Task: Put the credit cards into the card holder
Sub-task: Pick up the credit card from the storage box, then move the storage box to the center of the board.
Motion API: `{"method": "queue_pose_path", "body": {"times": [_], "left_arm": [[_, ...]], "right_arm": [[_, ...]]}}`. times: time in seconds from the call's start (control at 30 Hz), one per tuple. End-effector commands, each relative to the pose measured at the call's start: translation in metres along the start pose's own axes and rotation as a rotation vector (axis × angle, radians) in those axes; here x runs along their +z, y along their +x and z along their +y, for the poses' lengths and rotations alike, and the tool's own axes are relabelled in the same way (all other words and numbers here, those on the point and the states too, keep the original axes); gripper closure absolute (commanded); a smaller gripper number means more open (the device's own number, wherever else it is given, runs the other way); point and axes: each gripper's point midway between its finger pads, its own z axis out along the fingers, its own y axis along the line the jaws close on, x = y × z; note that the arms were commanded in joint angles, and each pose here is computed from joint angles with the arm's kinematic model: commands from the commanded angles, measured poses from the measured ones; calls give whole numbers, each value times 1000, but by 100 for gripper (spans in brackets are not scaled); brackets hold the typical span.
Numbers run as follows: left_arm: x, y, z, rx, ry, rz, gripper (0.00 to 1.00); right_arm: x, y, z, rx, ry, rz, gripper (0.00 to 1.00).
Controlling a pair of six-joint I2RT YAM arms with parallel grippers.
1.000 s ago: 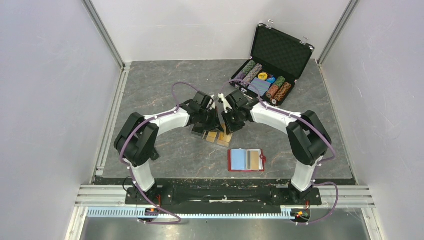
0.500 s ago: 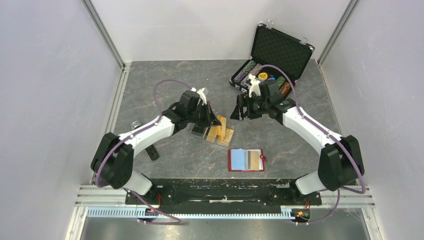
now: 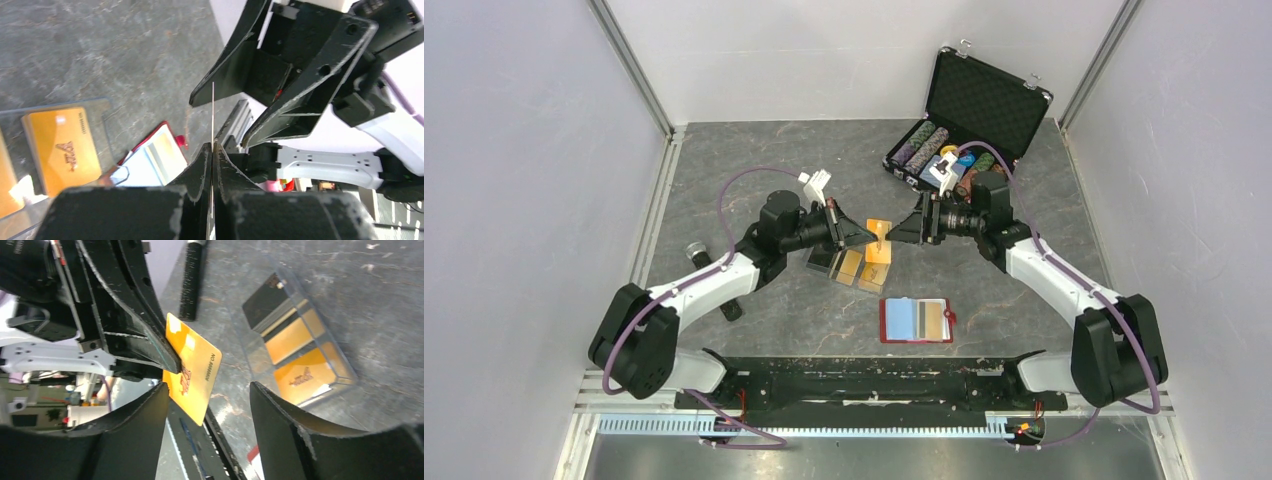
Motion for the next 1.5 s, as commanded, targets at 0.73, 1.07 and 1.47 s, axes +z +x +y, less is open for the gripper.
{"method": "queue_pose_path", "body": {"times": [0.73, 1.07, 1.47], "left_arm": [[7, 10, 13, -50, -77, 60, 67], [48, 74, 42, 105, -382, 408, 70], [74, 98, 100, 413, -776, 608, 70]], "right_arm": [[-23, -3, -12, 87, 8, -112, 100], [-70, 14, -77, 80, 371, -121, 100], [-92, 21, -94, 22, 541, -85, 100]]}}
